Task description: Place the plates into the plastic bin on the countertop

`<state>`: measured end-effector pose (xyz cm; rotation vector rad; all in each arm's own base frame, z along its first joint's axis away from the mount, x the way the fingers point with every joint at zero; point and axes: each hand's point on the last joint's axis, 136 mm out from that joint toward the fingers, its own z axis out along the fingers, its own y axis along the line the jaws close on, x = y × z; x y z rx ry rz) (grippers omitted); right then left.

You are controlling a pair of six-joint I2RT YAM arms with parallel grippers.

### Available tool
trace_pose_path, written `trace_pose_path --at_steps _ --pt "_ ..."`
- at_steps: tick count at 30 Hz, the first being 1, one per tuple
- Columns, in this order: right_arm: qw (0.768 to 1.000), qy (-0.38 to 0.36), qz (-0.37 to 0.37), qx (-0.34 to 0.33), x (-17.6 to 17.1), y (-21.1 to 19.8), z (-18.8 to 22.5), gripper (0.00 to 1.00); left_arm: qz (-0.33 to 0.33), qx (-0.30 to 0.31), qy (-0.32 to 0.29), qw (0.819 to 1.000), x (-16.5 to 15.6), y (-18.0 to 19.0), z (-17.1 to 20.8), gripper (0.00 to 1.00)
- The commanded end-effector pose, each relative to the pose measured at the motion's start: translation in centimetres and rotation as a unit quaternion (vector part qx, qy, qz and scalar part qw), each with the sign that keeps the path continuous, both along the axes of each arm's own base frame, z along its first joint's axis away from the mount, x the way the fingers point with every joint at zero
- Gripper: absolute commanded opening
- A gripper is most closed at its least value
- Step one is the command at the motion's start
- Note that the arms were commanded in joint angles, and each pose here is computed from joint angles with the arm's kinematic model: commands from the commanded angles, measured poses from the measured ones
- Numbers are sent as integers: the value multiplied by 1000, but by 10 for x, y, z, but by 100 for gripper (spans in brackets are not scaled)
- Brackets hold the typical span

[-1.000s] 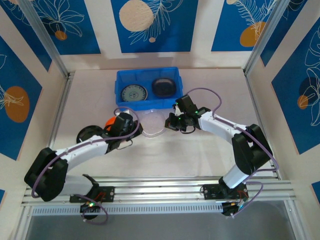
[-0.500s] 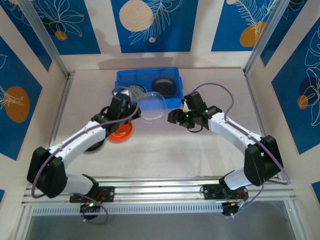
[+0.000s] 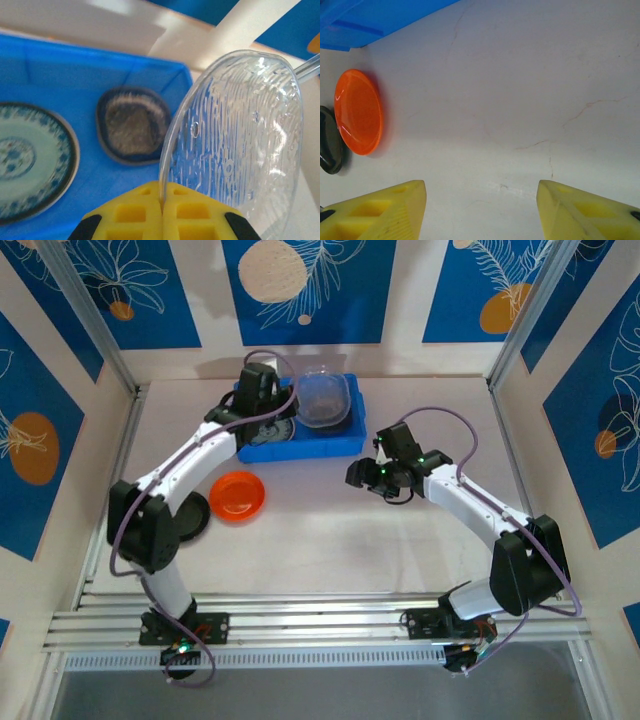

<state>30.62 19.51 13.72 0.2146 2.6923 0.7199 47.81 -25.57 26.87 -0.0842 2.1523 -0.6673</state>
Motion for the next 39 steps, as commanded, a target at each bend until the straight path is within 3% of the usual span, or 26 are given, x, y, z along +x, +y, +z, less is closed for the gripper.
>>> trace_pose_path --at_steps 1,11,19,26,39 --pt "1000 -10 -3 9 2 -3 18 61 -20 -21 -5 1000 22 -12 10 0" --pt "1000 -18 -12 23 13 -13 36 61 -9 -81 29 996 81 -35 -25 0" --pt "999 -29 -22 28 23 -25 46 61 7 -99 78 992 114 -41 -74 0" --pt "999 -27 -27 30 25 -29 46 60 12 -97 107 989 122 -46 -106 0" --pt "999 -12 -23 38 29 -25 38 60 23 -43 140 989 117 -19 -140 0"
